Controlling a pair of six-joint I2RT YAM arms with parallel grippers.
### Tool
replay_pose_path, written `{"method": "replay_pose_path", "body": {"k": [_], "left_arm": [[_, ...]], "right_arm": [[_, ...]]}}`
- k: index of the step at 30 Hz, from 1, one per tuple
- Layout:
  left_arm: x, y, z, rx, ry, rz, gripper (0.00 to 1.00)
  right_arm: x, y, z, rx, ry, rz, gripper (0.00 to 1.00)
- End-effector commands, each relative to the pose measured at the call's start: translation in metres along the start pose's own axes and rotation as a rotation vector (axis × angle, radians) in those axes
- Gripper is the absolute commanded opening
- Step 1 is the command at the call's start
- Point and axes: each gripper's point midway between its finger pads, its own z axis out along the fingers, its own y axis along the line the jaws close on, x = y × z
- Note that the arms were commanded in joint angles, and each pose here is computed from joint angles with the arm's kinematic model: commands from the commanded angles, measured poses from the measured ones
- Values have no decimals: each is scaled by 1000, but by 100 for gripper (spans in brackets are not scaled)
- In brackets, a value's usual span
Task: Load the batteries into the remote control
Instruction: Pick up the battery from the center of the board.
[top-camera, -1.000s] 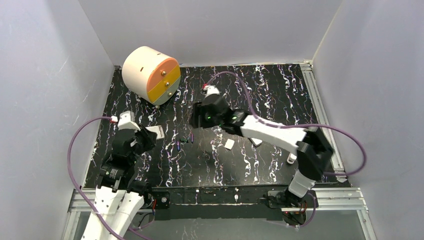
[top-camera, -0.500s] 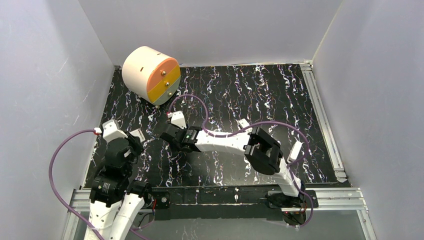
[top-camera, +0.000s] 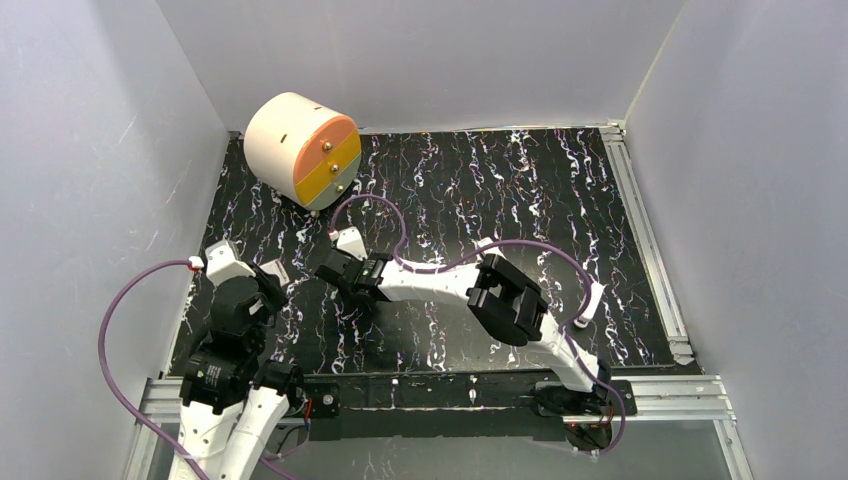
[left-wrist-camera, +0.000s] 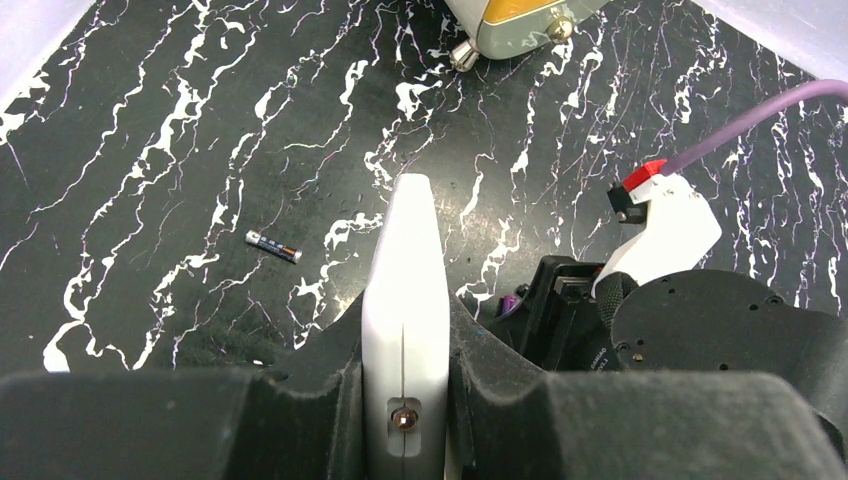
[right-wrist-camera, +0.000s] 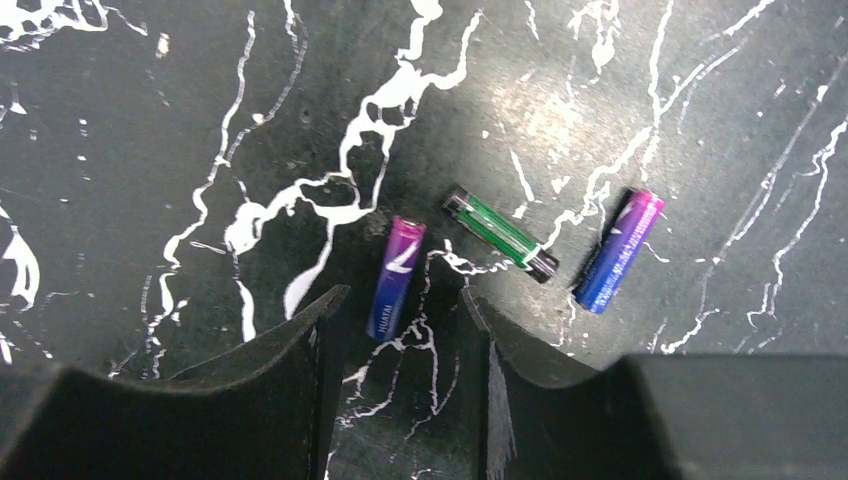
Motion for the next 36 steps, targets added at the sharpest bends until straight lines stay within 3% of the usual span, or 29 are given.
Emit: {"method": "replay_pose_path", "body": {"k": [1,6,13,17,26,30,36], "left_arm": [[-6,0,1,-5,-28,-5,0],[-3,0,2,-4,-24,-3,0],[-3,-1,3,6,-25,-5,0],[-2,-2,3,9,-25,-4,0],[-2,-6,3,34,-17,0,0],[0,-23,1,124,3,15,0],[10,-76,-2,420,44,46,0]], "right_arm": [[-11,9,1,-8,-12,-16,49],[-2,-4,6,82,37,-57,39],[10,-20,2,153,77,-126,35],[22,-21,0,132,114,-157,20],[26,-14,-21,-8,141,-200,12],[39,-23,-43,-54,189,-227,11],[53,-72,-71,-35,171,-166,11]]}}
